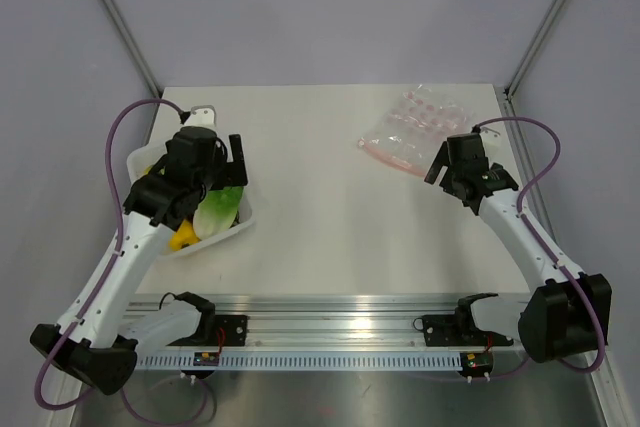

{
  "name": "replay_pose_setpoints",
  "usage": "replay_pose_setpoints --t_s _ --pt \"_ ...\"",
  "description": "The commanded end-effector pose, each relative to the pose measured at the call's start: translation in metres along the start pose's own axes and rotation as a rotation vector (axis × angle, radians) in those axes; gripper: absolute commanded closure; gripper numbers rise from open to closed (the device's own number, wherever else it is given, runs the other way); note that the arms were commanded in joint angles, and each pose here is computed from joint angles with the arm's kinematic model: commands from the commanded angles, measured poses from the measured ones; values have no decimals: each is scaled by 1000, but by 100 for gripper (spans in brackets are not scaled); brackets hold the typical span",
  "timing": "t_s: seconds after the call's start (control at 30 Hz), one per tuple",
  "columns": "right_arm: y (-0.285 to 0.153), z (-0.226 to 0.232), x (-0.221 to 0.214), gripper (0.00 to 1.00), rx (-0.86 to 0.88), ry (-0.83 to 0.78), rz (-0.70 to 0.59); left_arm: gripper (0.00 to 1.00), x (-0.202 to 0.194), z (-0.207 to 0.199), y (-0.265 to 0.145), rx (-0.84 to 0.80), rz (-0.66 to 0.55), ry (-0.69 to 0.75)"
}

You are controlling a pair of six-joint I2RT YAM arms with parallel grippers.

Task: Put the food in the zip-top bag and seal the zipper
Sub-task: Pick up the zipper food storage bag at the center of the board.

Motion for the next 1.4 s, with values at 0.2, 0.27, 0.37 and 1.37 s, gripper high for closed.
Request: replay_pose_setpoints --t_s 0.2,0.27,0.37,1.37 --pt "-1 9 5 1 129 -87 -16 1 2 5 9 85 -45 -108" --pt "-4 16 2 1 226 -143 -8 1 3 2 8 57 -35 -119" --pt "-13 32 9 1 270 -221 -93 1 4 -2 10 9 3 -106" --pt "127 147 -17 28 -47 -1042 -109 1 -12 -9 7 -159 -13 -108"
Point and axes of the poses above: each gripper's point midway between its finger pads, its own y axis out along the fingers, its own z axis along the line the jaws close on, x = y × z, the point moved 10 cm from there along -y, back along the fingers, and after that the axes turned 1 degree about y, right-handed, at the moved point
